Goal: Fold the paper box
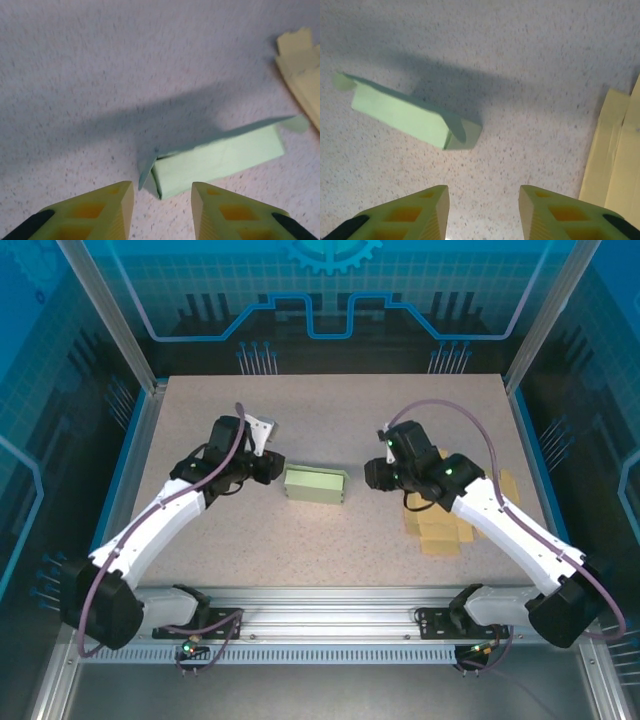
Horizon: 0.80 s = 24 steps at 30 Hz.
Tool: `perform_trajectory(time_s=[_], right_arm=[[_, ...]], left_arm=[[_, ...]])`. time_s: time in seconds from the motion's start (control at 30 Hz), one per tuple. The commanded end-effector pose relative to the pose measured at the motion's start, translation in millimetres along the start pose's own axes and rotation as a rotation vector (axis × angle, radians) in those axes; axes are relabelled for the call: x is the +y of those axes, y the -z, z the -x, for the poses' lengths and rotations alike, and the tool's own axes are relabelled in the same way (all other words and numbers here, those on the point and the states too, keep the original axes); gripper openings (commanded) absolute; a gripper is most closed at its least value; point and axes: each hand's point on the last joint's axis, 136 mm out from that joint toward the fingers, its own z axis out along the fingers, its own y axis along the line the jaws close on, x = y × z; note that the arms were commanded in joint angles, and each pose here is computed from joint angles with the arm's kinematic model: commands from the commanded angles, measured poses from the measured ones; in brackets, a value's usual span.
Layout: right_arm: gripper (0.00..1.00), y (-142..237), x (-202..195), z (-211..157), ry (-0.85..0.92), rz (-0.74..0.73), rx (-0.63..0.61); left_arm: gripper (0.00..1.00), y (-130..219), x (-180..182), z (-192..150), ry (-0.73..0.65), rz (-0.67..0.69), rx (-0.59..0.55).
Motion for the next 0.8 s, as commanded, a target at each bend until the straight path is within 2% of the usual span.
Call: perform_trajectory(time_s=[0.0, 0.07, 0.1, 0.13, 0.17, 0.4, 0.47, 0.57, 0.6, 0.77], right_arm=[[0.46, -7, 4, -5, -0.052, -0.010, -0.031], [0.51, -12, 6, -12, -0.034, -0.026, -0.020], [0.59, -13, 7, -14, -0.028, -0.030, -0.017], [0.99, -16, 9, -15, -0.021, -0.034, -0.013], [1.00, -18, 10, -16, -0.015, -0.039, -0.012], [0.98, -33, 18, -14, 0.031, -0.043, -0.008], [0.92, -39, 20, -13, 0.049, -0.043, 0.003], [0.74, -46, 26, -13, 0.073, -0.027, 0.020], [0.71, -49, 28, -13, 0.078, -0.016, 0.024], [0.73, -62, 31, -15, 0.069, 0.001, 0.046]], left_arm=[[0.39, -5, 0, -12, -0.072, -0.058, 0.074], [0.40, -12, 7, -16, -0.058, -0.083, 0.095], [0.40, -14, 9, -17, -0.051, -0.092, 0.100], [0.39, -17, 13, -18, -0.042, -0.097, 0.101], [0.38, -20, 15, -20, -0.035, -0.106, 0.102], [0.32, -37, 15, -23, -0.029, -0.148, 0.103], [0.32, -42, 15, -23, -0.032, -0.156, 0.111], [0.31, -45, 10, -22, -0.031, -0.190, 0.116], [0.30, -46, 9, -23, -0.030, -0.197, 0.119], [0.30, -53, 15, -27, -0.029, -0.173, 0.131]])
